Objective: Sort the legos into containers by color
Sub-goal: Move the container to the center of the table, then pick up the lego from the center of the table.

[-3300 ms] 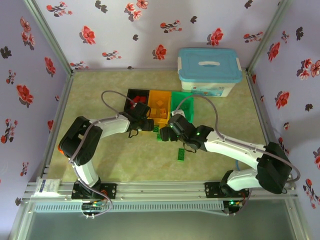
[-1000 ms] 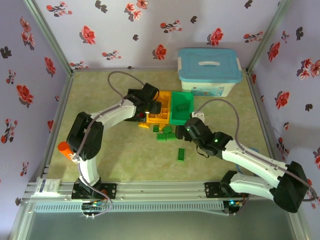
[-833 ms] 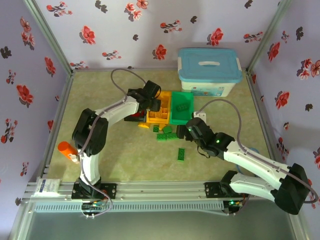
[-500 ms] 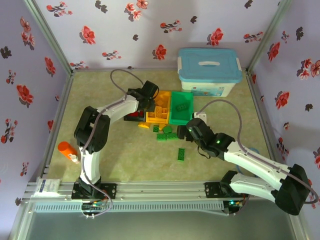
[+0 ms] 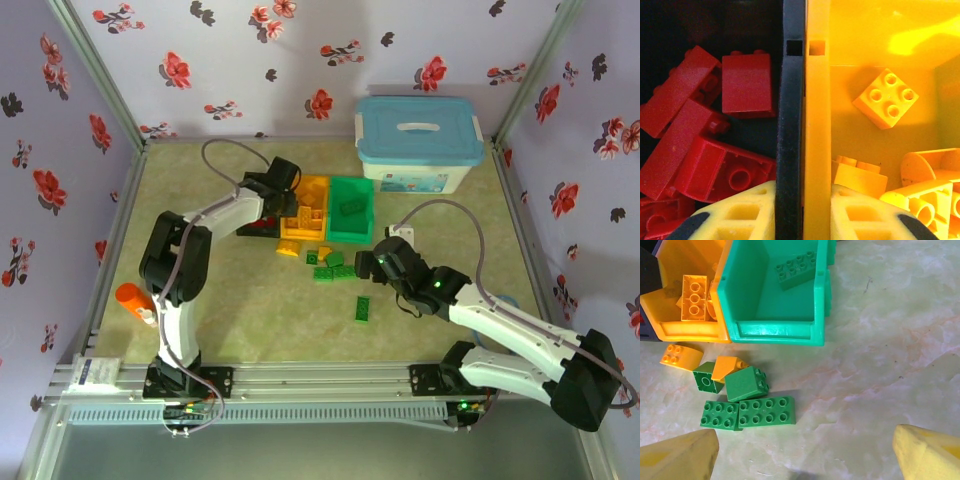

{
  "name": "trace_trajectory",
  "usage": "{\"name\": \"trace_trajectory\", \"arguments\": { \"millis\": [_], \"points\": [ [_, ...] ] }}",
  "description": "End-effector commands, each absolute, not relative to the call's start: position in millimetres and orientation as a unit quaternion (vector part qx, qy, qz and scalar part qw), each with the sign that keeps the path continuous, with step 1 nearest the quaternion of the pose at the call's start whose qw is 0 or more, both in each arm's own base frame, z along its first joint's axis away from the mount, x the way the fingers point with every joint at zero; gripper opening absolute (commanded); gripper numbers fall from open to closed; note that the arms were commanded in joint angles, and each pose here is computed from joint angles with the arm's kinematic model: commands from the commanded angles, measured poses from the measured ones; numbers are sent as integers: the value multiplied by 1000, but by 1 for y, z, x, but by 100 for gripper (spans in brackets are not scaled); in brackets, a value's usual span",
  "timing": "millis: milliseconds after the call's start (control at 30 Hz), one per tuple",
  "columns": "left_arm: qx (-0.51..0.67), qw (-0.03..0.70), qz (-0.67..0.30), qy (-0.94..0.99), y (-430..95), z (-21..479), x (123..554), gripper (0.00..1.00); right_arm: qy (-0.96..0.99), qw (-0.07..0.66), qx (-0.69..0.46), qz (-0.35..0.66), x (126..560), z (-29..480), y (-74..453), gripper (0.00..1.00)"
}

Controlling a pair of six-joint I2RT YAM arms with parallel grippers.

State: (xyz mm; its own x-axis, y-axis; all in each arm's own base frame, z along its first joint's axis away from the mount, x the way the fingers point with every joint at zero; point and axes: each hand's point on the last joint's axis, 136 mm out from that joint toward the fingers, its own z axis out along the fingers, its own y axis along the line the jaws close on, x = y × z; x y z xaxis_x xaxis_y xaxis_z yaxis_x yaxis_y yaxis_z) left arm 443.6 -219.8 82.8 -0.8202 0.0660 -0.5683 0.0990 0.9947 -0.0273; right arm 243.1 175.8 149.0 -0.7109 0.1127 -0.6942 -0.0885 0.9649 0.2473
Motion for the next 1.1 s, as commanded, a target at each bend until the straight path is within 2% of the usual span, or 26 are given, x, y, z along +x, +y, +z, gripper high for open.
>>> {"name": "trace_trajectory", "arguments": {
  "millis": [0,133,167,233,433,667,1067],
  "points": [
    [13,275,-17,961,-199,70,434,37,916,378,23,130,241,145,170,90],
    [6,289,-24,957,-194,85,428,71,916,378,22,133,241,146,170,90],
    [5,293,-28,956,-194,90,424,76,916,378,22,134,241,146,171,90],
    [6,300,-34,953,-195,100,415,80,915,379,22,134,241,146,171,90],
    [26,303,-53,951,-208,107,373,82,914,381,21,138,244,146,175,90],
    [43,282,-67,956,-227,82,332,82,914,379,18,141,247,146,180,90],
    [51,252,-48,965,-236,43,336,83,914,380,21,139,243,145,174,91]
  ]
}}
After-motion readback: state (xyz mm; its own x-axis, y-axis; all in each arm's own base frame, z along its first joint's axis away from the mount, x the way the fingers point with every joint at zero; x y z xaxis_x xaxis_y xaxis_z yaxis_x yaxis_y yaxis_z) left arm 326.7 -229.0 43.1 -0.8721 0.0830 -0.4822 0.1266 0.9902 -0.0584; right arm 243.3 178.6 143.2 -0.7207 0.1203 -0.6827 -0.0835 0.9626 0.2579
